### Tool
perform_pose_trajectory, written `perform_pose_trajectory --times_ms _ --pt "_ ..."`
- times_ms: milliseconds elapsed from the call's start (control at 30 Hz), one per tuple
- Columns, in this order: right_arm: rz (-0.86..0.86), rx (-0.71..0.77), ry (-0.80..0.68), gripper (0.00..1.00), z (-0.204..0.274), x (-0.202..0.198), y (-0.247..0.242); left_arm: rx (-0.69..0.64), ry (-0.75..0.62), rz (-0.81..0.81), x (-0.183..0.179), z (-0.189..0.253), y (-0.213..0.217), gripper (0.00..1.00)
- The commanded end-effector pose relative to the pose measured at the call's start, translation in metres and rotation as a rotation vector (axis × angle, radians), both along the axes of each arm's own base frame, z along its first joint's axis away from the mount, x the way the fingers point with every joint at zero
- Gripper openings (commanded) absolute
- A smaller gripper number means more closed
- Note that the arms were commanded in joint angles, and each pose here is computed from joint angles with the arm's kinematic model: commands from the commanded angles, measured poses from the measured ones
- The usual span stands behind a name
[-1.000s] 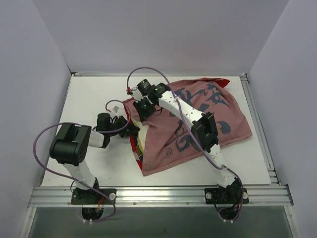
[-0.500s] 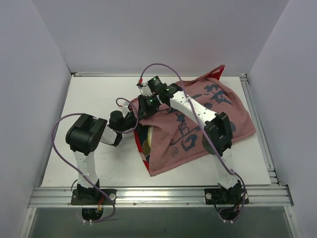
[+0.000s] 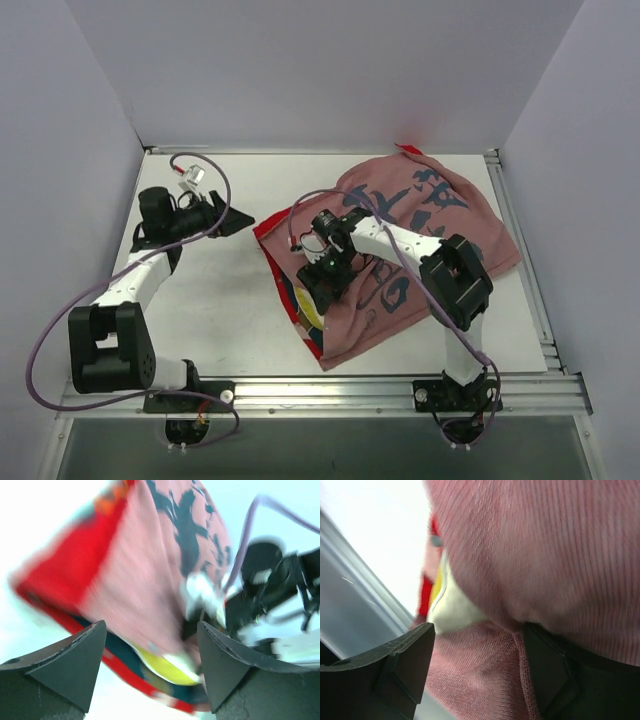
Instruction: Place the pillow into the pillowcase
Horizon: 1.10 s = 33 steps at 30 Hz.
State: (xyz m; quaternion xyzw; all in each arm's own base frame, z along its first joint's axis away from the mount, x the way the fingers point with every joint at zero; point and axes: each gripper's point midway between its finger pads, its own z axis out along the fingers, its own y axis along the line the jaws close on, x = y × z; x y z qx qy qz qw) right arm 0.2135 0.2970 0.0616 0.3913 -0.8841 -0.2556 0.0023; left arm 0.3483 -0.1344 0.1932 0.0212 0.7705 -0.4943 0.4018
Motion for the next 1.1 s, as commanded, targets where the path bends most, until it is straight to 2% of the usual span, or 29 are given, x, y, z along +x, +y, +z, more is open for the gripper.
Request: perform_pose_trajectory --times_ms 0,100,133,167,233,300,367,433,500,567,600,667,733,833,1000,1033,1067 --pt "0.278 -0.342 0.050 0.70 -0.054 -0.022 -0.093 0.279 -0.024 -0.031 0.009 -0.030 0.016 0.81" --pt "0.257 -0.395 -0.011 0.68 -0.065 0.024 -0.115 0.418 -0.085 -0.007 0.044 -0.032 0.024 0.76" --pt "0.247 -0.402 -0.037 0.68 -0.065 0.044 -0.127 0.454 -0.105 -0.038 0.047 -0.035 0.012 0.74" --pt "0.272 -0.417 -0.128 0.68 -0.055 0.072 -0.129 0.505 -0.152 -0.064 0.057 -0.035 0.010 0.71" --pt "0.395 -0.425 -0.263 0.68 -0.043 0.114 -0.142 0.528 -0.161 -0.101 0.059 -0.038 -0.001 0.65" --pt "0.412 -0.417 -0.423 0.67 -0.018 0.162 -0.136 0.517 -0.150 -0.129 0.059 -0.039 -0.008 0.59" --pt "0.440 -0.377 -0.484 0.68 0.001 0.178 -0.128 0.512 -0.163 -0.172 0.053 -0.038 -0.018 0.57" --pt "0.444 -0.330 -0.544 0.71 0.029 0.175 -0.116 0.521 -0.191 -0.211 0.047 -0.033 -0.026 0.61" --pt "0.432 -0.285 -0.515 0.75 0.043 0.147 -0.106 0.547 -0.256 -0.256 0.047 -0.023 -0.040 0.65" --pt "0.344 -0.246 -0.472 0.78 0.056 0.109 -0.107 0.579 -0.300 -0.297 0.052 -0.022 -0.055 0.71" --pt "0.291 -0.240 -0.453 0.79 0.059 0.098 -0.109 0.592 -0.342 -0.289 0.064 -0.008 -0.061 0.72" --pt "0.198 -0.235 -0.407 0.81 0.061 0.074 -0.121 0.605 -0.335 -0.294 0.083 -0.018 -0.068 0.75" --pt "0.020 -0.236 -0.340 0.82 0.061 0.067 -0.130 0.619 -0.361 -0.260 0.118 -0.014 -0.076 0.77" --pt "-0.063 -0.227 -0.323 0.84 0.064 0.068 -0.144 0.613 -0.390 -0.239 0.167 -0.016 -0.095 0.79" --pt "-0.217 -0.199 -0.260 0.85 0.069 0.064 -0.169 0.569 -0.366 -0.274 0.207 -0.039 -0.122 0.79" --pt "-0.253 -0.204 -0.243 0.86 0.067 0.064 -0.178 0.553 -0.338 -0.292 0.210 -0.057 -0.128 0.76" --pt "-0.263 -0.205 -0.231 0.86 0.065 0.062 -0.181 0.522 -0.333 -0.276 0.216 -0.049 -0.133 0.74"
